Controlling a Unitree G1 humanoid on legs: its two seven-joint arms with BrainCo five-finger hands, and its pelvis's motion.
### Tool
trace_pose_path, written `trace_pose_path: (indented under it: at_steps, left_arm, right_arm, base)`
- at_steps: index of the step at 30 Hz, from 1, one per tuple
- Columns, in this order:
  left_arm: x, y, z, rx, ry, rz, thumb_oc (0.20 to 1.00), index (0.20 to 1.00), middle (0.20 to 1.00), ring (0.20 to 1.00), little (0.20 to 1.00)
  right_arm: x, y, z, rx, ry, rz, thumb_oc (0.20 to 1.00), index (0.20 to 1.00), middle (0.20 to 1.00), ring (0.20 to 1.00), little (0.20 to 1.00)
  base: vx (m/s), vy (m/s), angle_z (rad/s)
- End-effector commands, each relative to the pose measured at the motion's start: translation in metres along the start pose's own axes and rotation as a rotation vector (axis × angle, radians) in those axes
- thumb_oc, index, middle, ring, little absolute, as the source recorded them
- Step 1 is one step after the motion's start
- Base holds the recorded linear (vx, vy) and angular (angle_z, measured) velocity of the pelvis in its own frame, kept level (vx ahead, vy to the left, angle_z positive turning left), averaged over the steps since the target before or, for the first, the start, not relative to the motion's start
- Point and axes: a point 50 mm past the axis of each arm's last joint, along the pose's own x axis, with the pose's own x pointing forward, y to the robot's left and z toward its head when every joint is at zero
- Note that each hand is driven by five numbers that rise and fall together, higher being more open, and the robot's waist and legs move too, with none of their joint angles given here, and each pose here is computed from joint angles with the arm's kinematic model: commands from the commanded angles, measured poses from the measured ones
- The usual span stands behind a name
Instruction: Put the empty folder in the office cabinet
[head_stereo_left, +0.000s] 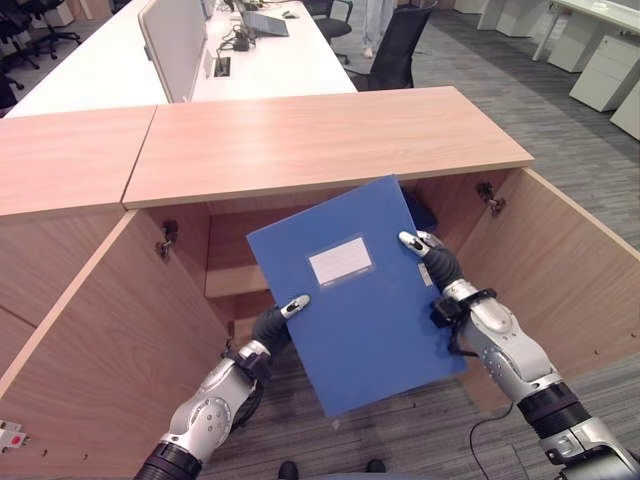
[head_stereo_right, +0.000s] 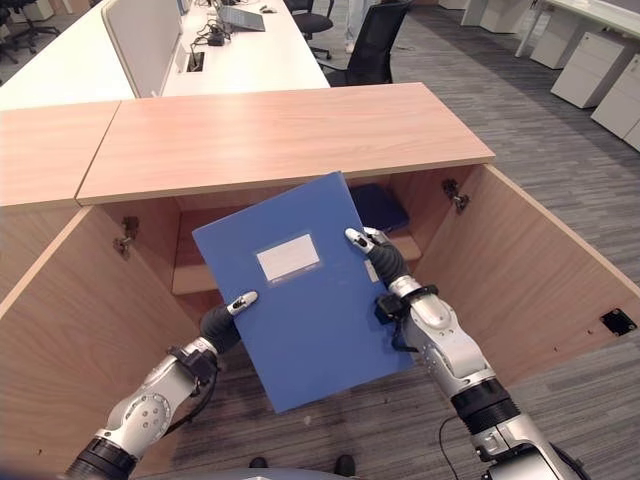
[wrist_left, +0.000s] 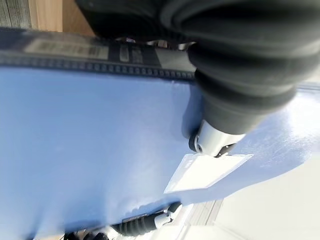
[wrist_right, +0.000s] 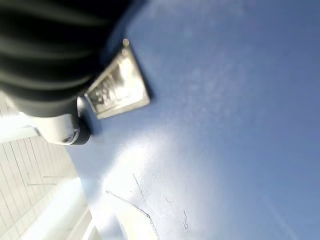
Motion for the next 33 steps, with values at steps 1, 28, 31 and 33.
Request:
trace_pose_path:
  at_steps: [1, 28, 31, 33]
  left_arm:
    - [0.036, -0.053, -0.001, 0.087, 0.057, -0.295, 0.2, 0.2, 0.2, 0.2, 0.2]
    - [-0.094, 0.091, -0.068, -0.162, 0.132, 0.593, 0.2, 0.2, 0.2, 0.2, 0.2]
    - [-0.071, 0.082, -0.063, -0.144, 0.113, 0.535, 0.2, 0.2, 0.2, 0.2, 0.2]
    - [-0.066, 0.08, -0.063, -0.145, 0.111, 0.519, 0.2, 0.2, 0.2, 0.2, 0.2]
  right_arm:
    - [0.022, 0.05, 0.028, 0.11, -0.162, 0.212, 0.2, 0.2, 0.2, 0.2, 0.2]
    - [-0.108, -0.082, -0.116, 0.382, 0.327, -0.777, 1.0, 1.0, 1.0, 1.0, 1.0]
    - [-0.145, -0.058, -0.178, 0.369, 0.716, -0.77, 1.0, 1.0, 1.0, 1.0, 1.0]
    - [-0.153, -0.05, -0.188, 0.365, 0.79, -0.756, 1.0, 1.0, 1.0, 1.0, 1.0]
  base:
    - [0.0, 0.0, 0.0]
    - [-0.01, -0.024, 0.03]
    - [-0.03, -0.184, 0.25]
    - [-0.01, -0.111, 0.17]
